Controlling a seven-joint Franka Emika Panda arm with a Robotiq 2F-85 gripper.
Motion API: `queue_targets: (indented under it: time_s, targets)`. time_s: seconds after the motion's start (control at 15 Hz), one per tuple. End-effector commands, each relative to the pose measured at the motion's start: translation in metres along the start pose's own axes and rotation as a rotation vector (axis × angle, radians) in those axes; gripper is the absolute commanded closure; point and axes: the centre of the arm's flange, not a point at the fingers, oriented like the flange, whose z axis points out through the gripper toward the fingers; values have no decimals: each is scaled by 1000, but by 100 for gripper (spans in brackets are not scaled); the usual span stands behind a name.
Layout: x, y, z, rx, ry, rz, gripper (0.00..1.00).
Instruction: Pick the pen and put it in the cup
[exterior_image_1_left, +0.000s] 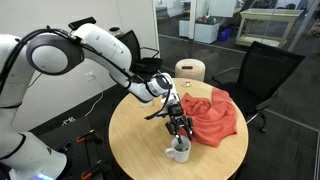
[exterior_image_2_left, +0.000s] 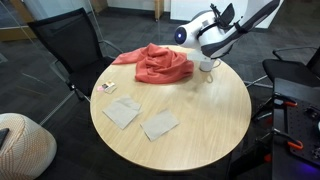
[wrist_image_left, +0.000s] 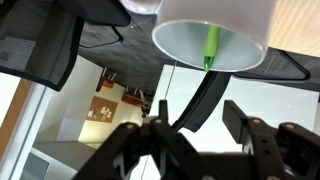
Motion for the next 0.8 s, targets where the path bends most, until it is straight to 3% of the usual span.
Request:
queue_targets:
  time_s: [0.0, 0.13, 0.73]
  targets:
    - [14, 17, -6, 27, -44, 14, 9]
    - [22, 24, -13, 43, -50, 28, 0]
    - [79, 50, -53, 106, -75, 91, 0]
